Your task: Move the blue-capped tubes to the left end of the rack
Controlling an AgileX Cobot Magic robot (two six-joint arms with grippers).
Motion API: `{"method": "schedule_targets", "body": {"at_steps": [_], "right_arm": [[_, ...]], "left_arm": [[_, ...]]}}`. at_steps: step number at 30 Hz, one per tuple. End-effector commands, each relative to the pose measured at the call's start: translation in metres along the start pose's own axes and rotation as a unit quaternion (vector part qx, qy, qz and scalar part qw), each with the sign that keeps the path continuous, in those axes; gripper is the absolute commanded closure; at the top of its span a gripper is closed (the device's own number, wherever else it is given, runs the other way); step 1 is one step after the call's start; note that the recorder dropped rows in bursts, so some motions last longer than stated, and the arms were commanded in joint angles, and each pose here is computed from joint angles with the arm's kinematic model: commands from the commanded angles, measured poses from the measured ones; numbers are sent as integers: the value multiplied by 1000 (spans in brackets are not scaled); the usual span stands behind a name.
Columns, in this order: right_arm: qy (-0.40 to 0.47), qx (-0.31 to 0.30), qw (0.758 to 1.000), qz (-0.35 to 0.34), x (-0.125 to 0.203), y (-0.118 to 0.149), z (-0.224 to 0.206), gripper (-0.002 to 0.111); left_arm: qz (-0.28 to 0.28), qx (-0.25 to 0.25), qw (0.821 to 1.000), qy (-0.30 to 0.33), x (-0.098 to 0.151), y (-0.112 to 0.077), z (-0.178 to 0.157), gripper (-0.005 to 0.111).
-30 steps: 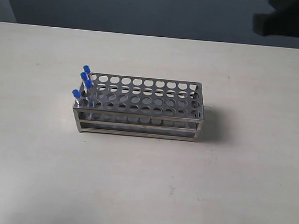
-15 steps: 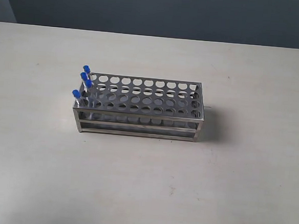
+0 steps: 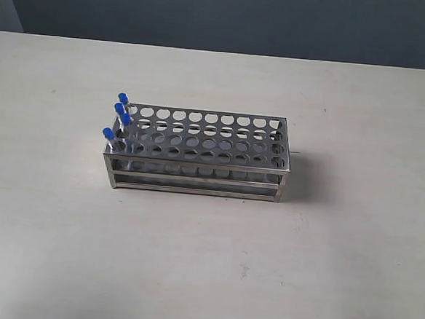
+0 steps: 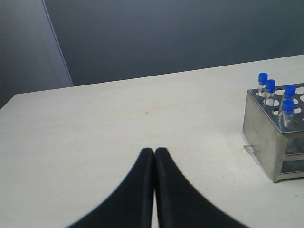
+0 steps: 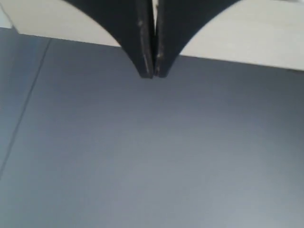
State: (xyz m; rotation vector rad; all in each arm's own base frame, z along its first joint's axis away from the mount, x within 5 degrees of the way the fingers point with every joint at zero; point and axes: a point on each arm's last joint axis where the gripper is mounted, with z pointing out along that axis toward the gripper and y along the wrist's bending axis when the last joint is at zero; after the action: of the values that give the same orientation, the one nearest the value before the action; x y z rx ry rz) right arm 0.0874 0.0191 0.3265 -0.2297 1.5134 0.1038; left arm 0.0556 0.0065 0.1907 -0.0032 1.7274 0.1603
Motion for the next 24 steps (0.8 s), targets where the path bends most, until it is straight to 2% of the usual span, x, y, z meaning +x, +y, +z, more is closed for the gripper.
{"method": "schedule_targets", "body": {"at_steps": [1,8,11,14,17,20,24], "right_arm": [[-31,64,997,-3,-5,-10,-14,108],[-30,77,997,-6,-3,-12,-15,108],[-20,68,995,68,39,-7,-19,108],[7,101,981,167,91,-5,-34,108],[57,130,972,185,127,-3,-41,108],[111,138,964,196,139,-2,-43,108],[111,138,964,196,139,-2,-43,108]], "left_arm": [[1,1,1000,-5,-1,0,-1,106],[1,1,1000,-5,-1,0,-1,106],[1,1,1000,-5,-1,0,-1,106],[1,1,1000,-5,-1,0,-1,106],[1,1,1000,-5,-1,0,-1,106],[1,1,1000,-5,-1,0,-1,106],[1,1,1000,-5,-1,0,-1,106]]}}
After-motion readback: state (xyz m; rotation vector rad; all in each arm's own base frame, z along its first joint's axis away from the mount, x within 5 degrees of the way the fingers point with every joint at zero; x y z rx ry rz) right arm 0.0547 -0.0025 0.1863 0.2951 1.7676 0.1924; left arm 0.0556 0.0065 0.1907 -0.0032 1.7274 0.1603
